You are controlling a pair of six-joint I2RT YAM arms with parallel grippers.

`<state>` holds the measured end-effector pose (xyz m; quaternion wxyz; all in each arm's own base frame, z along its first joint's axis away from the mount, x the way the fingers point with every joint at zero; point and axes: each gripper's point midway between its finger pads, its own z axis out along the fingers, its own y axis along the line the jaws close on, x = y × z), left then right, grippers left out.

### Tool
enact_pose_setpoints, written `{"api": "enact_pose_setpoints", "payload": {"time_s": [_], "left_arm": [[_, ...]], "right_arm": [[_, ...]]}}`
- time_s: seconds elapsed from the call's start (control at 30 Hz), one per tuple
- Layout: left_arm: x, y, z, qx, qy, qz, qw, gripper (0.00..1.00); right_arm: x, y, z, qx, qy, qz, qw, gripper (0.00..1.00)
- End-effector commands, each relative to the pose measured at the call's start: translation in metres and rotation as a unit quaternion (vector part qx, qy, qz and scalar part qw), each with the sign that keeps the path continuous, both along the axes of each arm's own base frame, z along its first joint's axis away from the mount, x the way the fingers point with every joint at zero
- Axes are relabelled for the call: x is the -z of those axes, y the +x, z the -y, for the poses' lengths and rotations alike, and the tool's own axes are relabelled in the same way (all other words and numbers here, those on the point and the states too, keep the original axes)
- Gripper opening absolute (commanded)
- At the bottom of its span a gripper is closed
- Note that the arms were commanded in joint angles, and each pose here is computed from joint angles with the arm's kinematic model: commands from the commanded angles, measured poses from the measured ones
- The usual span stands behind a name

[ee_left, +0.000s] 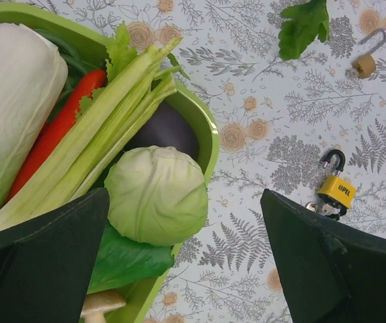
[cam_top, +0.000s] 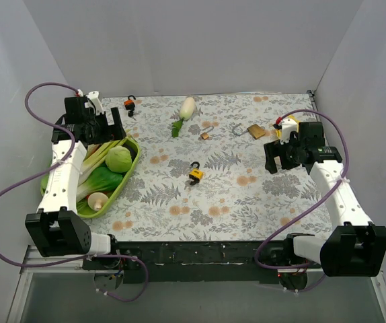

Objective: Lock with the key
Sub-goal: Move the lock to the center of the board.

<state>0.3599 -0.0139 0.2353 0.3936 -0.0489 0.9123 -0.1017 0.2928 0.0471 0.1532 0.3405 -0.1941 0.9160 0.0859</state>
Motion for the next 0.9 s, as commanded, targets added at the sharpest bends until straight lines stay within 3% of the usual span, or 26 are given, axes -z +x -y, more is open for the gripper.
{"api": "enact_pose_setpoints", "payload": {"time_s": [0.0, 0.4, 0.57, 0.87], "left_arm": [[-0.015, 0.022, -0.011, -0.027, 0.016, 0.028, 0.999, 0.98], [-0.011, 0.158, -0.029, -0.059, 0.025, 0.058, 0.996, 0.98], [0.035, 0.216, -0.026, -0.068, 0.01, 0.034, 0.997, 0.98], [0.138, 0.252, -0.026, -0.076, 0.001, -0.01, 0.997, 0.88]], "right_arm": [[-0.012, 0.01, -0.001, 0.006, 0.008, 0.013, 1.0, 0.98], [-0.005, 0.013, -0.007, 0.012, 0.027, -0.007, 1.0, 0.98], [-0.001, 0.011, -0.01, 0.01, 0.034, -0.017, 0.999, 0.98], [0.013, 0.004, -0.012, 0.009, 0.042, -0.046, 0.998, 0.98]]}}
